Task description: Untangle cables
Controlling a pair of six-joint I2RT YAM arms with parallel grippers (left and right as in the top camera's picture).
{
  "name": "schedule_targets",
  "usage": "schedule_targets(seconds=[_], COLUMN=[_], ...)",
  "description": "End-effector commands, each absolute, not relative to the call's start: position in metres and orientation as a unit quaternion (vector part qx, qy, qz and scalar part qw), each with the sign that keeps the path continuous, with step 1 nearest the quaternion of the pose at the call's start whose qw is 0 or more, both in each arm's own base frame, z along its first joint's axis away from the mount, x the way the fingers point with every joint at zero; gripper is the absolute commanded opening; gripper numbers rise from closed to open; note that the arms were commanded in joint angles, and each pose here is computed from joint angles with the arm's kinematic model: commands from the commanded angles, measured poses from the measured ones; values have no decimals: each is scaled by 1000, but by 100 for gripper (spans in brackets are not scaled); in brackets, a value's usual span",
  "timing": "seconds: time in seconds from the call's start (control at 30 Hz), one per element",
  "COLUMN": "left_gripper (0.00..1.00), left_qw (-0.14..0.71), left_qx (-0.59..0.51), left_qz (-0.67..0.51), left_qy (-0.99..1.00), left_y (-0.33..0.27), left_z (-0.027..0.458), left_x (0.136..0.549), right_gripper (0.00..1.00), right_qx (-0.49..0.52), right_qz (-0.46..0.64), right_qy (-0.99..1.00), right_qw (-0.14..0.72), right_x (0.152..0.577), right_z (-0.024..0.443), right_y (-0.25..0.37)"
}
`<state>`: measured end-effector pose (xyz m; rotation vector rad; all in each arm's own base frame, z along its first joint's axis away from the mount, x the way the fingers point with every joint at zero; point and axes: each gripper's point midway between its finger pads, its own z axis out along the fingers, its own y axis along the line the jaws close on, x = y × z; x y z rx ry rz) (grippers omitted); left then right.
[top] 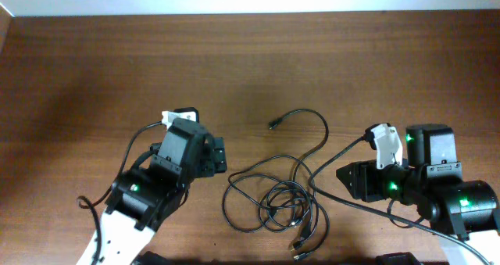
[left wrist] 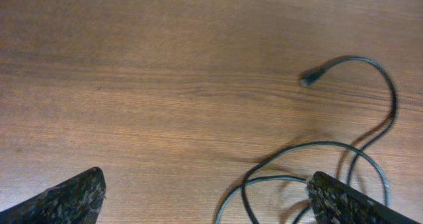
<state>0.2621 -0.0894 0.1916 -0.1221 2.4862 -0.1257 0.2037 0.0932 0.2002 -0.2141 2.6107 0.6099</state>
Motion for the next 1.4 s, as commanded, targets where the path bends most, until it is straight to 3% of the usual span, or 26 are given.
schedule_targets(seconds=[0.0,0.3,0.47,0.57,1.37], left_gripper=[99,99,99,99,99], left_qw=[297,302,302,302,301], left_qx=[-42,12,12,12,12], left_qz=[-36,-51,-51,-51,-51], left_qy=[953,952,952,952,952], left_y=[-82,-64,-64,-64,-64], left_z=[179,182,182,182,182], left_x=[266,279,279,279,279], right_gripper=[57,62,76,72,70], right_qx=[-72,-71,-64,-54,-56], right_qz=[214,204,203,200,203], right_qy=[947,948,956,967,968], right_qw=[227,235,200,147,137], right_x=[208,213,218,215,206], right_z=[201,201,187,168,169], right_y=[91,88,89,88,88])
